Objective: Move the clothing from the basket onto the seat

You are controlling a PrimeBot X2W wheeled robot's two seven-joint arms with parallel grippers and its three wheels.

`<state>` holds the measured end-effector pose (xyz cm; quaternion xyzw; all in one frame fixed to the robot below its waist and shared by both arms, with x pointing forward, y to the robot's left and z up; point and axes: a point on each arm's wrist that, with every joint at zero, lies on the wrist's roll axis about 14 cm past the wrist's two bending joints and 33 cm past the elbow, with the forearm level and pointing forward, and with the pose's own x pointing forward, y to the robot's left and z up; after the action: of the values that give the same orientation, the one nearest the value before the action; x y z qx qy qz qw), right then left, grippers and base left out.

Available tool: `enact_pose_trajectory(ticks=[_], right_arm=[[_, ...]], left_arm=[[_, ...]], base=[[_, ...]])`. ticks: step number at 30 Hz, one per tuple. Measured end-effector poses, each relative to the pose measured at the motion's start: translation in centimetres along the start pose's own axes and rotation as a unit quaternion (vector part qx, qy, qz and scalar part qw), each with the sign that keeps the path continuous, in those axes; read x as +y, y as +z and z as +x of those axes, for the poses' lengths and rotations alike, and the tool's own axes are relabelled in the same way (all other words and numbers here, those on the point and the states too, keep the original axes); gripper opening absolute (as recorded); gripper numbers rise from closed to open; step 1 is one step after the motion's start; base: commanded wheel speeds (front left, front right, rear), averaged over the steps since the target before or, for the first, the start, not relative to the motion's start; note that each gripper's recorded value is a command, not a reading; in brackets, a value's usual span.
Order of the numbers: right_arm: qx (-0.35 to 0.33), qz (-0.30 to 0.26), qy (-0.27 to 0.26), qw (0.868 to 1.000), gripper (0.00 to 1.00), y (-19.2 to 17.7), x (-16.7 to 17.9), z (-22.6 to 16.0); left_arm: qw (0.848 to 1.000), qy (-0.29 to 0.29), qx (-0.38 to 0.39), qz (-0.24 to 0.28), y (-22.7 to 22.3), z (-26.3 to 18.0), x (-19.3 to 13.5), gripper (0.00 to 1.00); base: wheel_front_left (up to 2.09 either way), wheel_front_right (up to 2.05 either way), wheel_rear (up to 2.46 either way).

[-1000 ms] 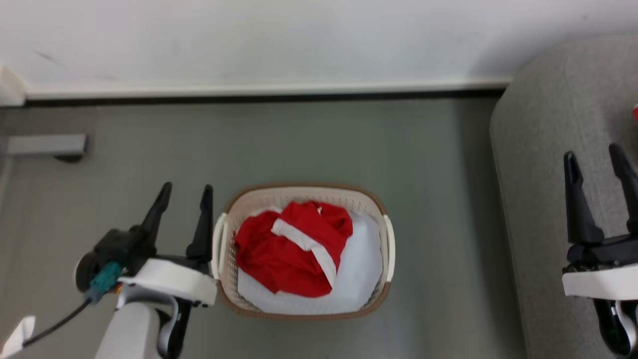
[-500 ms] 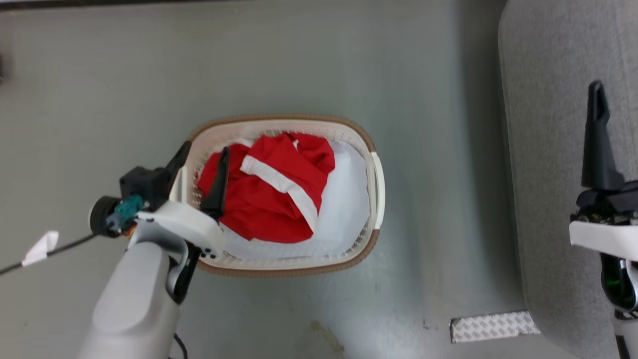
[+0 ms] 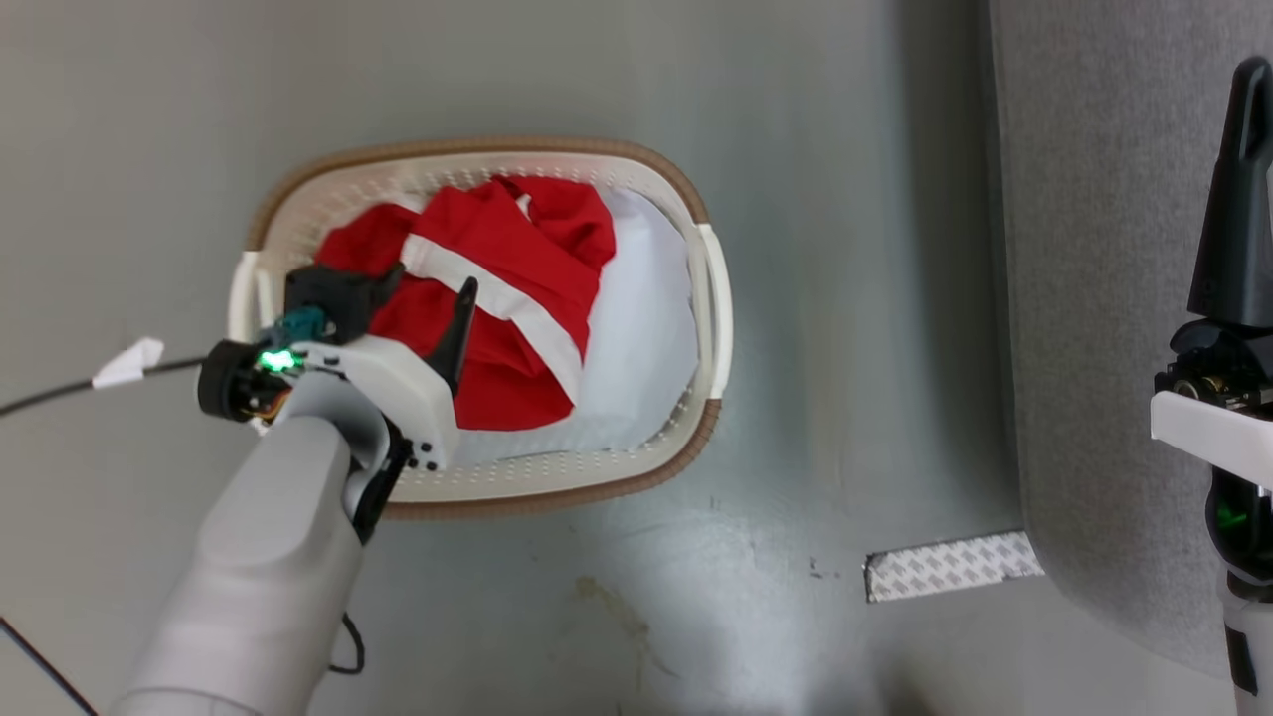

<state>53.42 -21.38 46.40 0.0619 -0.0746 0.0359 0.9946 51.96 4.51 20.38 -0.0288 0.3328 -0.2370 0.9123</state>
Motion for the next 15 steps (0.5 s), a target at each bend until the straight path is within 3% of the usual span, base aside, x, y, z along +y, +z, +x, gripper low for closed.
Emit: enact_pose_trajectory(ticks=[15], right_arm=[[0.003, -0.015, -0.022, 1.000, 1.00, -0.6, -1.5, -0.1]], left_arm=[[0.986, -0.025, 0.160, 0.032, -7.0, 3.1, -0.4, 1.00]], base=[[0.00, 0.00, 0.00]])
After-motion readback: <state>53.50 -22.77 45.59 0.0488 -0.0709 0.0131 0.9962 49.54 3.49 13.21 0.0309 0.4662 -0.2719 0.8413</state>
